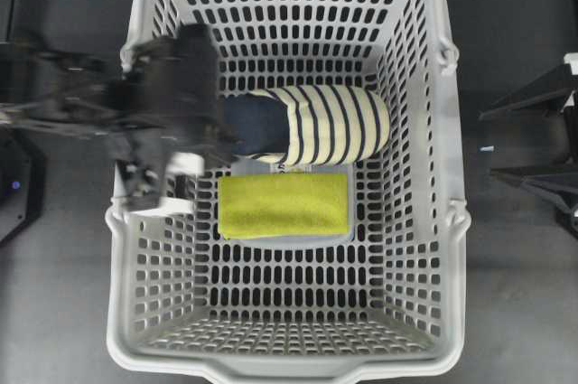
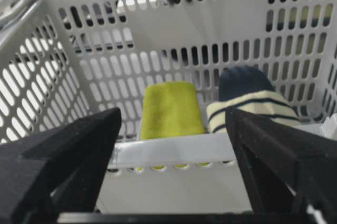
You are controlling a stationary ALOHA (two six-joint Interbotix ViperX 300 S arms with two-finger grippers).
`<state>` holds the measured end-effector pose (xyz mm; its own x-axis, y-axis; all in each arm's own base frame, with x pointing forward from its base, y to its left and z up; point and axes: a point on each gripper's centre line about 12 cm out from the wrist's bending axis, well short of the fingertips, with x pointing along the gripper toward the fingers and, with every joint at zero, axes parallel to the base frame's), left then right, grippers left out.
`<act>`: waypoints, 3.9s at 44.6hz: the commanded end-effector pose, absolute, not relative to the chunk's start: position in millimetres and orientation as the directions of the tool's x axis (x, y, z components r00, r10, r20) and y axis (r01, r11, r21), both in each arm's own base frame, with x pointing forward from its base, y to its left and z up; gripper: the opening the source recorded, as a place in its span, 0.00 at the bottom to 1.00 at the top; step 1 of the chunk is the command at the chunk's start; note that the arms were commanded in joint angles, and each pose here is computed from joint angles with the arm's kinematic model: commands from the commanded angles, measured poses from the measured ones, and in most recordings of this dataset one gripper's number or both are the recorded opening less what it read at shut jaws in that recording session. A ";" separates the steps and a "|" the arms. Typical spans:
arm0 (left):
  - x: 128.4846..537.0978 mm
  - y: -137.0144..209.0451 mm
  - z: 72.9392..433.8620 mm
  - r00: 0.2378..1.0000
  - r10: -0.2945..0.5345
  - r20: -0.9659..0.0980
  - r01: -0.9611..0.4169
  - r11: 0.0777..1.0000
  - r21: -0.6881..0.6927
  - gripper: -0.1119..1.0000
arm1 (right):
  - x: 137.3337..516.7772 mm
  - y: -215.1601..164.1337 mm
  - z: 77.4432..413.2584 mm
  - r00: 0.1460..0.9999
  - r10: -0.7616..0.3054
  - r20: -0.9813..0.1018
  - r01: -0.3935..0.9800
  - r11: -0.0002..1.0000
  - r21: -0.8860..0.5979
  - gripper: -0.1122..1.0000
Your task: Pick up the yellow cloth from the shopping basket with the left arm.
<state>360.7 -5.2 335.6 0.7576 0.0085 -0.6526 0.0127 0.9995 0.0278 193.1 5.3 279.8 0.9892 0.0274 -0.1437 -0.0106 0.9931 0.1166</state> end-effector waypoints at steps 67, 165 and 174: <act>451.1 -41.1 248.4 0.494 -0.015 -0.869 0.104 0.994 0.042 0.22 | 193.8 5.3 285.1 0.992 0.027 -0.122 -0.014 0.994 0.108 0.77; 436.4 -43.0 414.4 0.491 -0.009 -0.871 0.116 0.992 0.055 0.22 | 190.8 5.3 285.8 0.993 0.027 -0.112 -0.015 0.994 0.111 0.77; 435.5 -42.9 413.0 0.479 -0.007 -0.878 0.116 0.992 0.055 0.22 | 190.7 5.3 285.1 0.993 0.027 -0.113 -0.015 0.994 0.111 0.77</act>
